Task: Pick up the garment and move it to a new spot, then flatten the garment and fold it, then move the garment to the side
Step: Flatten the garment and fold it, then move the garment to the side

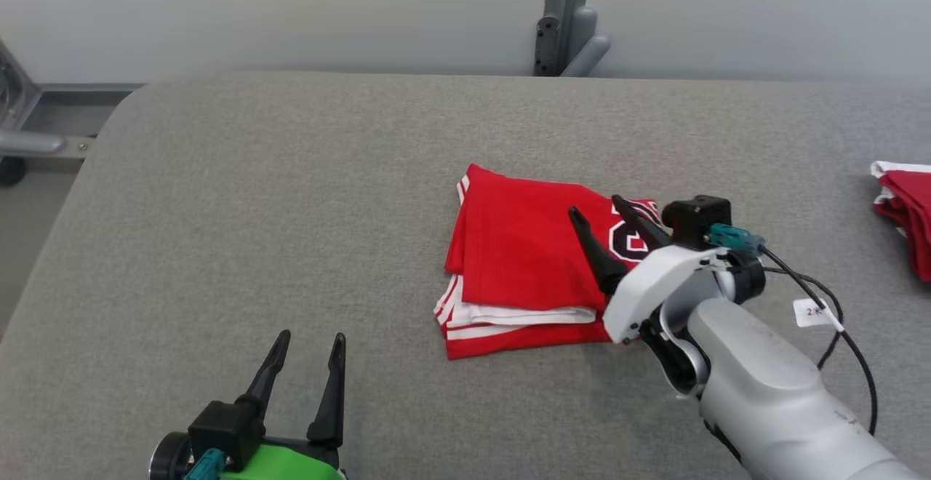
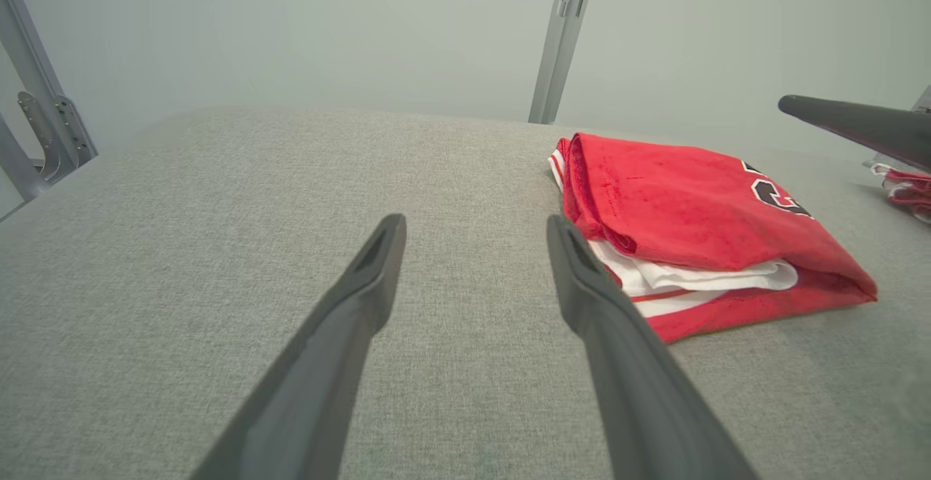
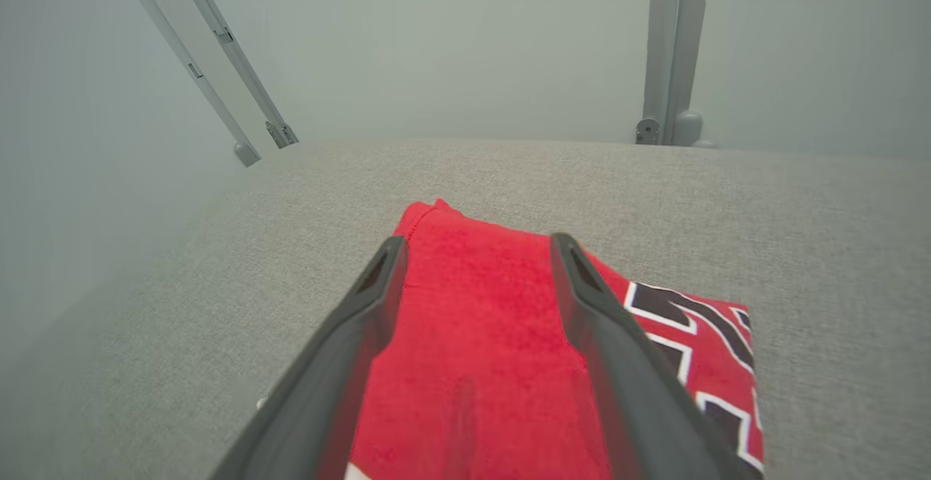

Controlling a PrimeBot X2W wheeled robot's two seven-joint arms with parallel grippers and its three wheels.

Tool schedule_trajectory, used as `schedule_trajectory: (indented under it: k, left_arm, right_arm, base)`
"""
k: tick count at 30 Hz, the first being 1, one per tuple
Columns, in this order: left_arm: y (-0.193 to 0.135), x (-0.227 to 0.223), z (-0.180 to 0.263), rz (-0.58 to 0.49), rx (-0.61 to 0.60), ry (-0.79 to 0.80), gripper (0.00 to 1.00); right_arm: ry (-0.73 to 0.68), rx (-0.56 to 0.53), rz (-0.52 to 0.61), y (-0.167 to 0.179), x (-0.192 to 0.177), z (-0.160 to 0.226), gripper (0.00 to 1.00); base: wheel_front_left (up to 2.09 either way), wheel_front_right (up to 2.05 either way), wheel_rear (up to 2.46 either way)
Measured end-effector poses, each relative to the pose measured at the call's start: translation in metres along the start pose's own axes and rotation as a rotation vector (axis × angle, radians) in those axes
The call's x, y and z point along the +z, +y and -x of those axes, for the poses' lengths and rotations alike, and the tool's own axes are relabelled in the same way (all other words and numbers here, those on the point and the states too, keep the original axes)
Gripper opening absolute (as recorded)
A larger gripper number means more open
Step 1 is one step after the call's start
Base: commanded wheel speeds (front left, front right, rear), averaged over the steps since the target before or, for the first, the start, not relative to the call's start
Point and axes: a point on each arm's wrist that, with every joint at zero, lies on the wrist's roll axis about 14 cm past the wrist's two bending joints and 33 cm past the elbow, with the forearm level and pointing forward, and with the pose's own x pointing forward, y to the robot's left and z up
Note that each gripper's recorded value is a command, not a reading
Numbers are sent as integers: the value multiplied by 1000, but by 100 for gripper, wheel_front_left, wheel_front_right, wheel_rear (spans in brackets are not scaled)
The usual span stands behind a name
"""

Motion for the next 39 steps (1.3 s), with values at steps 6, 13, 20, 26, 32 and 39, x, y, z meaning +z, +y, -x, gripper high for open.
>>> schedule_trajectory:
  k: [6, 13, 20, 26, 32, 39]
  left_arm:
    - [-11, 7, -7, 2, -29, -24, 100]
    - [-16, 13, -7, 9, -35, -47, 100]
    - [-19, 25, -4, -10, -43, -87, 100]
    - [-16, 41, 4, -54, -21, -138, 100]
    - [-21, 39, 12, -85, -34, -132, 100]
    - [-21, 35, 18, -86, -32, -121, 100]
  right_arm:
    - [-157, -167, 87, -54, 36, 58, 100]
    - [-239, -292, 177, -59, 34, 122, 100]
    - [-287, -367, 234, -49, 36, 163, 100]
    - [-281, -400, 239, -47, 28, 181, 100]
    - [-280, -401, 239, -44, 26, 184, 100]
    - [-275, -383, 226, -39, 23, 181, 100]
  base:
    - [0, 0, 0]
    - [0, 0, 0]
    - [0, 0, 0]
    - [0, 0, 0]
    - [0, 0, 0]
    - [0, 0, 0]
